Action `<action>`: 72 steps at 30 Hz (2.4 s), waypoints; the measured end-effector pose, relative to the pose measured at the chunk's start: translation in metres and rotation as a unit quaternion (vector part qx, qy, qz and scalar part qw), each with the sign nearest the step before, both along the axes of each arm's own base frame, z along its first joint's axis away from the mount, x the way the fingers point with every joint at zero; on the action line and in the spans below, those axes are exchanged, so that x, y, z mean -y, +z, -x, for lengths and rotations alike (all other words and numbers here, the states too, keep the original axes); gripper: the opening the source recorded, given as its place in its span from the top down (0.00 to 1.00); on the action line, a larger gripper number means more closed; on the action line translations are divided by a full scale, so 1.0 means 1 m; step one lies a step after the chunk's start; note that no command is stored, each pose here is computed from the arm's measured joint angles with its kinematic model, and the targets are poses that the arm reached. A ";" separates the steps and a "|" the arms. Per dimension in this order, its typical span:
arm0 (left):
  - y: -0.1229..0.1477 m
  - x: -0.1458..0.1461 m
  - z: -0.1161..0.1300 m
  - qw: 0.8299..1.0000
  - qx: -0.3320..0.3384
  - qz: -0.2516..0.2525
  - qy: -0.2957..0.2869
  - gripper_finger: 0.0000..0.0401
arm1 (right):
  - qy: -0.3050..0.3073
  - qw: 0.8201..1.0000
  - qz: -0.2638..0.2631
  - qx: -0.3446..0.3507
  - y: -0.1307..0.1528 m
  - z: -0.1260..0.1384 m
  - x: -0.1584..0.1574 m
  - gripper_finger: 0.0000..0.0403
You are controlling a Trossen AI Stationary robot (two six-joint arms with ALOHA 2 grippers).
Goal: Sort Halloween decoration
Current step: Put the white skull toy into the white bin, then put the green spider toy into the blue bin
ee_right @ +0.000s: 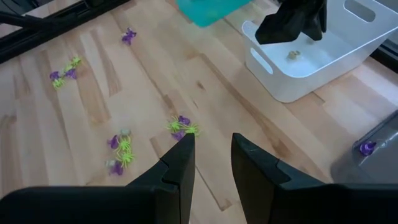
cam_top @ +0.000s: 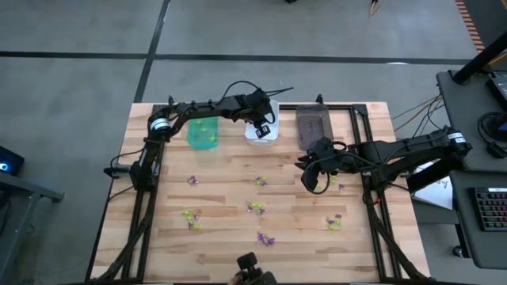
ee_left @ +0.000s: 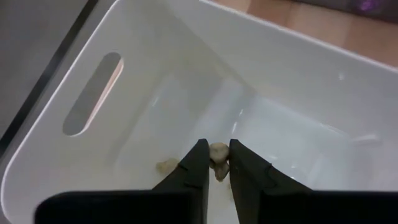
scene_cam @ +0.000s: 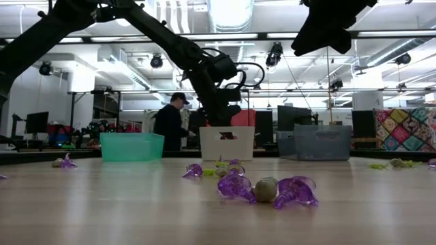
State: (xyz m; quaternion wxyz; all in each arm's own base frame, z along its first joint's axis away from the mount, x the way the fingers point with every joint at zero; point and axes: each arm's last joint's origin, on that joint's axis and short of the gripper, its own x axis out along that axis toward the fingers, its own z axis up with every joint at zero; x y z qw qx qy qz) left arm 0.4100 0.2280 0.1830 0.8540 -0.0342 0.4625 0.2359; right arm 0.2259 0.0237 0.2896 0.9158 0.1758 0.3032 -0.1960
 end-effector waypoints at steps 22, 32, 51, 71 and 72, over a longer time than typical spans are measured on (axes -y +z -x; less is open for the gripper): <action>0.050 0.036 0.009 1.000 0.013 0.008 -0.027 0.68 | -0.013 1.000 -0.015 0.002 -0.002 -0.001 0.000 0.77; 0.105 0.099 0.012 0.994 0.059 -0.006 -0.089 0.71 | -0.031 0.997 -0.063 -0.039 -0.023 -0.017 -0.004 0.77; 0.089 0.202 0.101 0.982 0.149 0.065 -0.100 0.71 | -0.139 0.958 -0.118 -0.220 -0.068 -0.012 -0.005 0.77; 0.071 0.229 0.125 0.945 0.292 0.096 -0.112 0.71 | -0.203 0.883 -0.116 -0.408 -0.134 -0.022 -0.008 0.84; 0.071 0.229 0.125 0.945 0.293 0.094 -0.114 0.71 | -0.203 0.883 -0.116 -0.408 -0.134 -0.022 -0.008 0.84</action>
